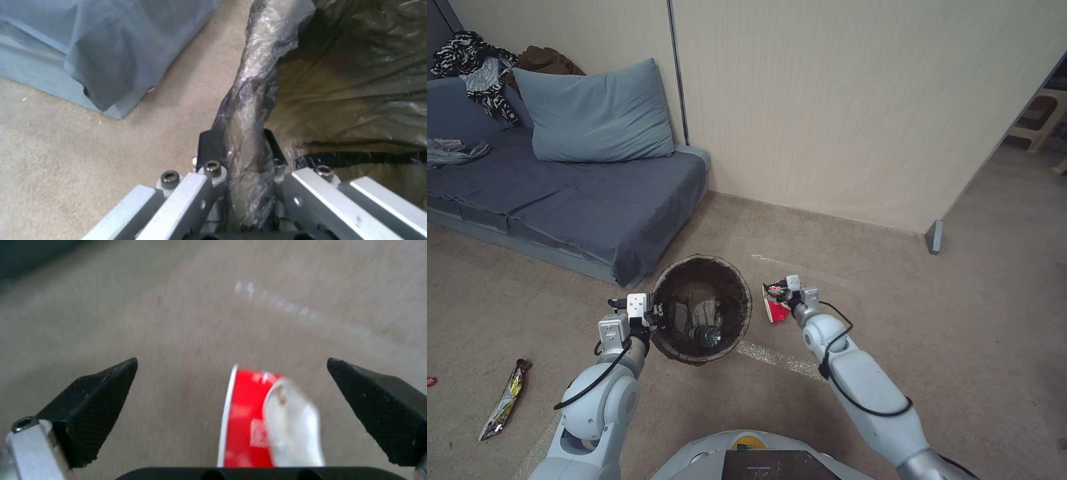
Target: Pick up the trash bin, then pick up the garbage from the floor and place it into the trash bin.
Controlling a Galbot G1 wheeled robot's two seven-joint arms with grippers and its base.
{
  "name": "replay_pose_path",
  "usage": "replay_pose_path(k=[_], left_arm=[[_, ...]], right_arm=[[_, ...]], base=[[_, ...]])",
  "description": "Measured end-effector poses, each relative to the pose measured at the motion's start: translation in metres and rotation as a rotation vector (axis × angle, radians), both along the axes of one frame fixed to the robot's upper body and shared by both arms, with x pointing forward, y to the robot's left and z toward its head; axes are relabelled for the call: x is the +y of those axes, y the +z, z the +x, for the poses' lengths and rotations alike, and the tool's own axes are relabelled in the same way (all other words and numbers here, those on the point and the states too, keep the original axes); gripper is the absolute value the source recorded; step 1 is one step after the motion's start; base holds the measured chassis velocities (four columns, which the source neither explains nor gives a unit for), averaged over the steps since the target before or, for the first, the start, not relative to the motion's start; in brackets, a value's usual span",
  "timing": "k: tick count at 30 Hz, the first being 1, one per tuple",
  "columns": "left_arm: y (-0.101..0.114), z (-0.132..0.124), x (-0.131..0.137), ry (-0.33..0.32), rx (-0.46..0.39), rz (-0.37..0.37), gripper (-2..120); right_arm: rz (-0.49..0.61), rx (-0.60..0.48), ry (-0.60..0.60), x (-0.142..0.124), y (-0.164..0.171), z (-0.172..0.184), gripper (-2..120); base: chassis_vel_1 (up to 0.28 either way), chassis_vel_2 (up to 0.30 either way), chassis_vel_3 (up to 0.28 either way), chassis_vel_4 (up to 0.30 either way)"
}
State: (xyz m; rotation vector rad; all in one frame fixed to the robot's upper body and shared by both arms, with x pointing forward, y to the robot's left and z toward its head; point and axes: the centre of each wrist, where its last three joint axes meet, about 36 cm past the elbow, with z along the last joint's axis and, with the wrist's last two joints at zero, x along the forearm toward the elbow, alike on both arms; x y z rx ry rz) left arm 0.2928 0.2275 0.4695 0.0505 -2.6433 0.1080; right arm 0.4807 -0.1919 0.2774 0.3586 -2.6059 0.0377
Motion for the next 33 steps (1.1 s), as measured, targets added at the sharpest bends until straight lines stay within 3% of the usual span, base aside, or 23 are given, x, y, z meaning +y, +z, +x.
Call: replay_pose_path(k=[13, 26, 27, 31, 33], left_arm=[[-0.004, -0.002, -0.007, 0.003, 0.008, -0.001, 2], [-0.003, -0.005, -0.005, 0.009, 0.007, 0.003, 2], [-0.002, -0.006, -0.005, 0.009, 0.007, 0.003, 2], [-0.002, -0.006, -0.005, 0.01, 0.005, 0.003, 2], [-0.001, -0.006, -0.005, 0.01, 0.004, 0.003, 0]], right_arm=[[-0.149, 0.07, 0.051, -0.002, -0.057, 0.036, 100], [-0.194, 0.051, 0.03, -0.015, -0.064, 0.061, 99], [-0.196, 0.054, 0.026, -0.018, -0.066, 0.062, 89], [-0.194, 0.057, 0.023, -0.02, -0.069, 0.061, 78], [-0.191, 0.057, 0.022, -0.021, -0.071, 0.059, 66]], base=[[0.0, 0.0, 0.0, 0.0], [0.0, 0.0, 0.0, 0.0], [0.0, 0.0, 0.0, 0.0], [0.0, 0.0, 0.0, 0.0], [0.0, 0.0, 0.0, 0.0]])
